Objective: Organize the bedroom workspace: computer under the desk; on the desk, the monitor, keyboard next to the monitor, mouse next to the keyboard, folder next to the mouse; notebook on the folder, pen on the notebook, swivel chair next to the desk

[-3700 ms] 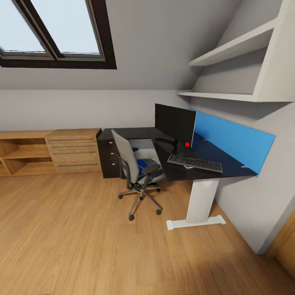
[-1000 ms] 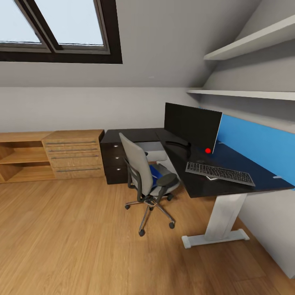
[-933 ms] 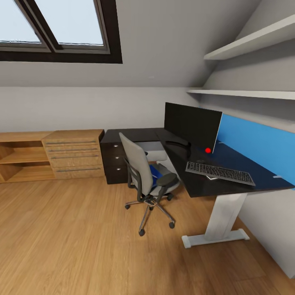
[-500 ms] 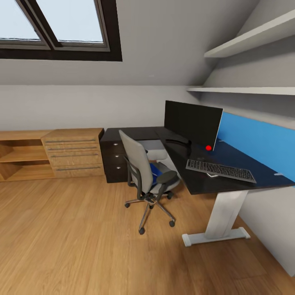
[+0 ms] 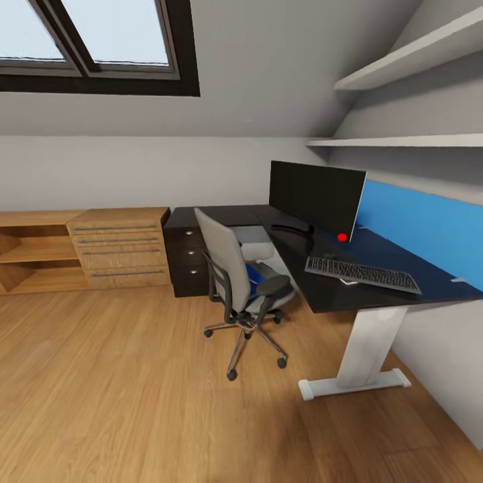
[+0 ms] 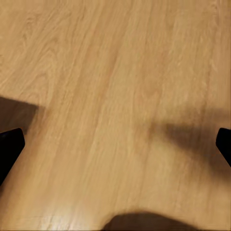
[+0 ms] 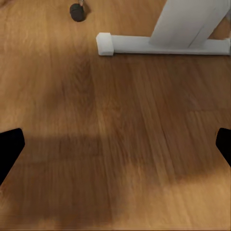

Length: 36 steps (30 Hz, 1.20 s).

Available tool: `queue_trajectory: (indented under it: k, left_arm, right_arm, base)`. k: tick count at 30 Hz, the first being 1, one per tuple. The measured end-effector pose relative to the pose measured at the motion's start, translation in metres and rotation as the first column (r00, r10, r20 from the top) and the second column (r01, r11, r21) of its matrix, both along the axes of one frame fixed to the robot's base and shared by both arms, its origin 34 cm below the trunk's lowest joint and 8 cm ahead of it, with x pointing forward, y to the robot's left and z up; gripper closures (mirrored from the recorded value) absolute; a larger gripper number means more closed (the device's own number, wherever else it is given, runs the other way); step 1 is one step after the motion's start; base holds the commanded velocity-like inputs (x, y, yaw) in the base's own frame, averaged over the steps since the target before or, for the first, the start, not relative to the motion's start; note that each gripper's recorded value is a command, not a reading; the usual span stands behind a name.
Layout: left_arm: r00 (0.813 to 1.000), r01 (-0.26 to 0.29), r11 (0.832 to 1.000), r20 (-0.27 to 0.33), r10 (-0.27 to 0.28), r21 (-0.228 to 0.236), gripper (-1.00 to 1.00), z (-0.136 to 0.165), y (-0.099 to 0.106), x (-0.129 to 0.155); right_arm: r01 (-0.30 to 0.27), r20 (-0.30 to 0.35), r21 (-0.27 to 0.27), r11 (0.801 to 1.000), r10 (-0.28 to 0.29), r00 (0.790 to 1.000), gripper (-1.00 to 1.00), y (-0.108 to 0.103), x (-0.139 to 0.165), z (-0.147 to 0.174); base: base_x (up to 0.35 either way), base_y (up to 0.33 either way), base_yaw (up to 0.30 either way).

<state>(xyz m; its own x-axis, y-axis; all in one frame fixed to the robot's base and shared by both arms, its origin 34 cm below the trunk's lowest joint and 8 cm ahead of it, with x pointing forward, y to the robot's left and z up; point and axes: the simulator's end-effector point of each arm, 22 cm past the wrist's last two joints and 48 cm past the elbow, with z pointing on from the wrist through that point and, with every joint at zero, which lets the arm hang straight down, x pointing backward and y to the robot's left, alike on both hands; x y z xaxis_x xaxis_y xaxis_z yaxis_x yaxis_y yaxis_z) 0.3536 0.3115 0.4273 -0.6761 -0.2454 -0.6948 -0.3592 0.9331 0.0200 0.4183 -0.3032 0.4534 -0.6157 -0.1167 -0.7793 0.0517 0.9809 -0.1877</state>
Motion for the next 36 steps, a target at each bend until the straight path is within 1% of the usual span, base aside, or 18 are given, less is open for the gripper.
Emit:
queue_trajectory:
  k: [2,4,5,7,8,9,10,11,12,13,15,17,21,26,28,29,31,36]
  left_arm:
    - [1.000,-0.017,1.000,-0.020,0.017,0.007,-1.00,-0.002,0.003,0.010]
    - [0.997,-0.035,0.999,-0.062,0.036,0.012,-1.00,0.002,0.006,0.036]
    - [0.997,-0.038,0.999,-0.071,0.038,0.010,-1.00,0.004,0.007,0.046]
    - [0.994,-0.033,0.999,-0.100,0.032,-0.005,-1.00,0.013,0.004,0.077]
    - [0.994,-0.027,0.999,-0.109,0.025,-0.019,-1.00,0.022,0.002,0.099]
    - [0.994,-0.018,0.999,-0.111,0.014,-0.030,-1.00,0.033,-0.001,0.125]
    - [0.996,-0.010,0.999,-0.090,0.006,-0.045,-1.00,0.053,-0.004,0.168]
    - [0.999,-0.006,0.999,-0.049,0.004,-0.051,-1.00,0.071,-0.005,0.202]
    - [0.999,-0.006,0.998,-0.047,0.004,-0.056,-1.00,0.073,-0.006,0.210]
    - [1.000,-0.007,0.998,-0.027,0.005,-0.069,-1.00,0.084,-0.008,0.232]
    - [1.000,-0.012,0.995,0.002,0.013,-0.094,-1.00,0.097,-0.012,0.259]
    - [1.000,-0.019,0.993,0.015,0.020,-0.115,-1.00,0.101,-0.015,0.269]
    - [0.999,-0.024,0.985,0.035,0.030,-0.171,-1.00,0.102,-0.030,0.284]
    - [0.999,-0.013,0.983,0.045,0.022,-0.181,-1.00,0.095,-0.038,0.286]
    - [0.998,0.007,0.984,0.060,0.003,-0.177,-1.00,0.097,-0.046,0.290]
    - [0.993,0.047,0.985,0.112,-0.029,-0.168,-1.00,0.115,-0.059,0.303]
    - [0.983,0.081,0.984,0.177,-0.052,-0.160,-1.00,0.135,-0.068,0.308]
    - [0.949,0.138,0.979,0.302,-0.088,-0.149,-1.00,0.171,-0.085,0.282]
  right_arm:
    - [0.006,0.032,0.001,1.000,-0.006,0.999,-1.00,0.003,0.038,0.009]
    - [0.017,0.018,-0.008,1.000,-0.017,1.000,-1.00,0.002,0.092,0.019]
    - [0.021,0.010,-0.010,1.000,-0.021,1.000,-1.00,0.002,0.107,0.021]
    - [0.030,0.004,-0.015,0.999,-0.030,1.000,-1.00,0.002,0.155,0.037]
    - [0.037,0.008,-0.014,0.999,-0.037,0.999,-1.00,0.002,0.182,0.049]
    - [0.038,0.037,-0.005,0.999,-0.038,0.999,-1.00,0.009,0.216,0.069]
    - [0.030,0.065,0.026,0.999,-0.031,0.997,-1.00,0.030,0.252,0.092]
    - [0.028,0.075,0.037,0.999,-0.031,0.997,-1.00,0.038,0.263,0.098]
    - [0.025,0.080,0.046,0.999,-0.028,0.996,-1.00,0.044,0.271,0.103]
    - [0.018,0.089,0.057,0.998,-0.023,0.996,-1.00,0.054,0.285,0.112]
    - [0.011,0.098,0.072,0.997,-0.018,0.995,-1.00,0.065,0.301,0.121]
    - [0.010,0.102,0.085,0.996,-0.019,0.995,-1.00,0.072,0.307,0.123]
    - [0.007,0.099,0.145,0.989,-0.021,0.995,-1.00,0.102,0.312,0.121]
    - [0.010,0.090,0.155,0.988,-0.024,0.996,-1.00,0.105,0.309,0.108]
    - [0.008,0.093,0.155,0.988,-0.023,0.995,-1.00,0.106,0.308,0.105]
    - [0.007,0.097,0.154,0.988,-0.022,0.995,-1.00,0.106,0.309,0.104]
    - [0.006,0.101,0.153,0.988,-0.022,0.995,-1.00,0.105,0.309,0.101]
    - [0.007,0.108,0.151,0.988,-0.024,0.994,-1.00,0.103,0.309,0.093]
  base:
    - [0.000,0.000,0.000]
    - [0.000,0.000,0.000]
    - [0.000,0.000,0.000]
    - [0.000,0.000,0.000]
    - [0.000,0.000,0.000]
    - [0.000,0.000,0.000]
    - [0.000,0.000,0.000]
    - [0.000,0.000,0.000]
    - [0.000,0.000,0.000]
    - [0.000,0.000,0.000]
    - [0.000,0.000,0.000]
    - [0.000,0.000,0.000]
    - [0.000,0.000,0.000]
    - [0.000,0.000,0.000]
    - [0.000,0.000,0.000]
    - [0.000,0.000,0.000]
    - [0.000,0.000,0.000]
    - [0.000,0.000,0.000]
